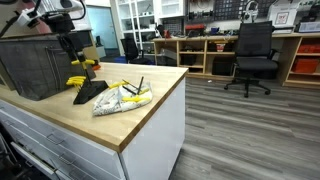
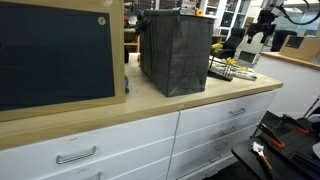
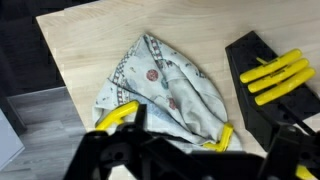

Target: Remove one black object from the stand, then turn the stand to the right

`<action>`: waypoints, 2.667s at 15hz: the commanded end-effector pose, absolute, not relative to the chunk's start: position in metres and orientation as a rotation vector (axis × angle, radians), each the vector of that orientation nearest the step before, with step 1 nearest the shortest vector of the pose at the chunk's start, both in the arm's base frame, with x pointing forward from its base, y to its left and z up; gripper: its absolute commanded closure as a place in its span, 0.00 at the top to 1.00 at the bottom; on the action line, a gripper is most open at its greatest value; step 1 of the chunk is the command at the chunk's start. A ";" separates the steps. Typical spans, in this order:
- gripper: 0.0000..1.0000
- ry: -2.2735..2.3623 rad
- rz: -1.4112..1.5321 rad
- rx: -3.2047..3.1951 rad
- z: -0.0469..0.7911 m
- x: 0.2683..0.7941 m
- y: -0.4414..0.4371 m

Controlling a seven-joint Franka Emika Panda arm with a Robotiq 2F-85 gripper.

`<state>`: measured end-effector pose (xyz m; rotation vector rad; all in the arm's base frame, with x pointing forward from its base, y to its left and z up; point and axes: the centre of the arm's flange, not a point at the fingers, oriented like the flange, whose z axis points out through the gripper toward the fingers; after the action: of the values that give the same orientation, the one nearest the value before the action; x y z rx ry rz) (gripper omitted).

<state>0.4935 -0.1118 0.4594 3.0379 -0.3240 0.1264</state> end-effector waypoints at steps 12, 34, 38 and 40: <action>1.00 -1.034 0.128 2.994 0.467 0.581 -0.035; 1.00 -1.376 0.156 2.854 0.453 0.615 -0.001; 1.00 -1.369 0.134 2.869 0.428 0.628 0.005; 1.00 -1.368 0.107 2.873 0.416 0.630 0.011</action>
<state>0.6225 0.0012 0.4270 2.8692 -1.3232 0.1197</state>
